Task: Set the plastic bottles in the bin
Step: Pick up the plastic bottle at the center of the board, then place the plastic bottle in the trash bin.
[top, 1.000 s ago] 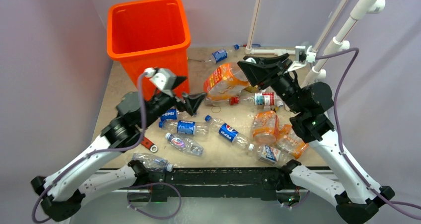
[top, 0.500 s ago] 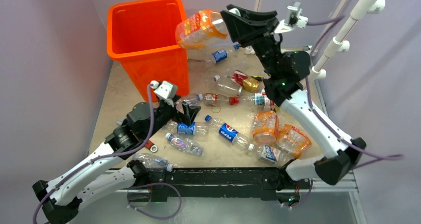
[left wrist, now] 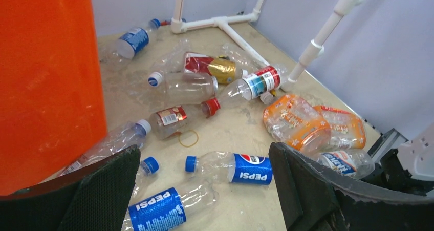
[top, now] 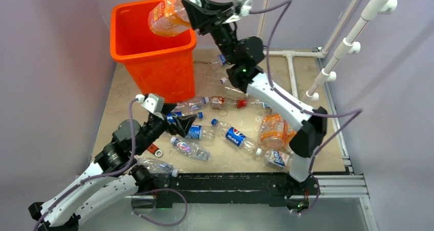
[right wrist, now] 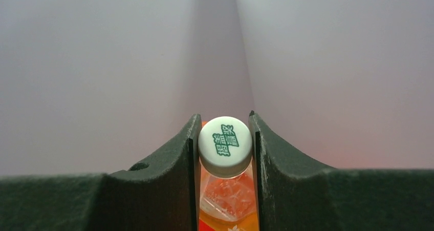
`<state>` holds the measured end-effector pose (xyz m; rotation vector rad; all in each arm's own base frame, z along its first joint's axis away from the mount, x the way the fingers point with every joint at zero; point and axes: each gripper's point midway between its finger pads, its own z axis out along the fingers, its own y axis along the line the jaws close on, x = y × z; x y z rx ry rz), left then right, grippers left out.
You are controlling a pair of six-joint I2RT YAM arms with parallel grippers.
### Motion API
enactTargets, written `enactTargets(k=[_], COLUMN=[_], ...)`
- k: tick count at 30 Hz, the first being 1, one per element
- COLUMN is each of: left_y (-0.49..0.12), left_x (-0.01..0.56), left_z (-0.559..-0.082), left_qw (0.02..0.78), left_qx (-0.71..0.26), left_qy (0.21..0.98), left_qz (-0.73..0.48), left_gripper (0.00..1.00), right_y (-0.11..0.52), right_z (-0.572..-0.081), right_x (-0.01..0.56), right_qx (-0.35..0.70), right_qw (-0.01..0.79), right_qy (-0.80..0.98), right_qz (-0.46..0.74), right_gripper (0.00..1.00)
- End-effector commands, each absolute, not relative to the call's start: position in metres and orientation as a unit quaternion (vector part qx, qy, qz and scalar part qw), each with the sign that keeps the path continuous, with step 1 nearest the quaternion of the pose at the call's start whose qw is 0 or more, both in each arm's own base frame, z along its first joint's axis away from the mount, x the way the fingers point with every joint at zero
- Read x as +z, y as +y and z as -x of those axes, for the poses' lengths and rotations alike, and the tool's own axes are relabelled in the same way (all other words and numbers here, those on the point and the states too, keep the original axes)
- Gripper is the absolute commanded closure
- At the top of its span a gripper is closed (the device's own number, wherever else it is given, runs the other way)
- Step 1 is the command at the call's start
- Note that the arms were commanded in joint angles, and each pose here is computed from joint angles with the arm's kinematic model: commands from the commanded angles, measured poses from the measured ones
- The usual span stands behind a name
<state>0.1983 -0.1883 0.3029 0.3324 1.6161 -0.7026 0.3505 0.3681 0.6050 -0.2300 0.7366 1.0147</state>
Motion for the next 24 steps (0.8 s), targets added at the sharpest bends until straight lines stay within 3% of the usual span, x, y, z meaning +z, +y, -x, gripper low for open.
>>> enactTargets(k=[1, 10, 17, 19, 22, 24], left_y=[-0.175, -0.166, -0.172, -0.175, -0.175, -0.175], left_x=[0.311, 0.311, 0.312, 0.311, 0.309, 0.308], left_z=[-0.199, -0.201, -0.203, -0.204, -0.204, -0.204], left_qw=[0.648, 0.653, 0.652, 0.648, 0.645, 0.645], left_qx=[-0.301, -0.288, -0.293, -0.293, -0.293, -0.292], left_qy=[0.689, 0.694, 0.691, 0.694, 0.697, 0.697], left_qz=[-0.119, -0.099, -0.107, -0.111, -0.112, -0.108], left_gripper=[0.04, 0.04, 0.03, 0.03, 0.04, 0.04], right_y=[0.38, 0.447, 0.469, 0.471, 0.471, 0.47], right_z=[-0.363, -0.434, -0.452, -0.452, -0.449, -0.446], right_x=[0.621, 0.55, 0.504, 0.497, 0.498, 0.504], right_qx=[0.42, 0.367, 0.36, 0.362, 0.367, 0.371], right_qw=[0.847, 0.814, 0.773, 0.766, 0.762, 0.761], right_qy=[0.318, 0.44, 0.509, 0.517, 0.519, 0.517], right_qz=[0.069, 0.1, 0.119, 0.122, 0.126, 0.127], right_gripper=[1.0, 1.0, 1.0, 0.81, 0.39, 0.24])
